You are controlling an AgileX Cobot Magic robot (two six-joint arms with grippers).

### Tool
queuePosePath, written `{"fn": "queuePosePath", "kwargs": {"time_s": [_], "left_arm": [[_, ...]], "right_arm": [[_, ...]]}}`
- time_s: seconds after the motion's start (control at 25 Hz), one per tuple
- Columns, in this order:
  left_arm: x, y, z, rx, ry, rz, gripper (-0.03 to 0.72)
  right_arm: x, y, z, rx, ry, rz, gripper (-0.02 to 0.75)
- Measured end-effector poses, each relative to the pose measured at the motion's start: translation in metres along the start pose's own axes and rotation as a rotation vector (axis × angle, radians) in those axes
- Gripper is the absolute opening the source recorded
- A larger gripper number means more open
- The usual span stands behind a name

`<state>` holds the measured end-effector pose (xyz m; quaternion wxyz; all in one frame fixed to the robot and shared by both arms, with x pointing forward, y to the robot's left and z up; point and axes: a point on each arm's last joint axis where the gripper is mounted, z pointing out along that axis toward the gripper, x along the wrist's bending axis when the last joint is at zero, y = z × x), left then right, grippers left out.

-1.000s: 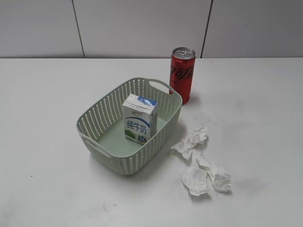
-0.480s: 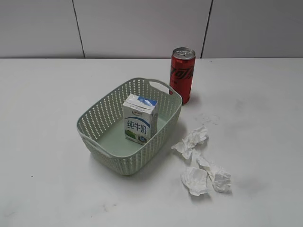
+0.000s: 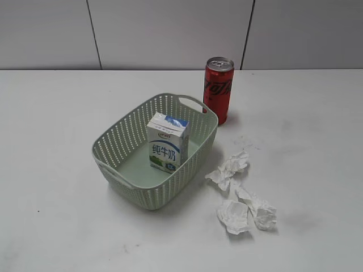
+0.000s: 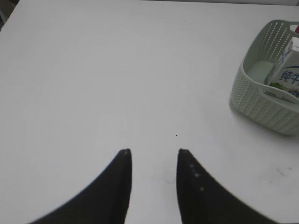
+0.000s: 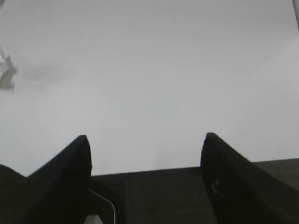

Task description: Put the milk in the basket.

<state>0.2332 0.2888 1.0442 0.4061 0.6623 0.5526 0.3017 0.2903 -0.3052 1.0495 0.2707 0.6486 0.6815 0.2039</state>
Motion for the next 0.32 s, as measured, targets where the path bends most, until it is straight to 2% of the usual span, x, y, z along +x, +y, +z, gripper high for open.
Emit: {"fn": "queuePosePath", "kwargs": {"time_s": [0.32], "left_arm": [[0.0, 0.0, 0.0, 0.0, 0.0, 0.0, 0.237]], "right_arm": [[0.0, -0.014, -0.014, -0.186, -0.013, 0.009, 0.526]]}}
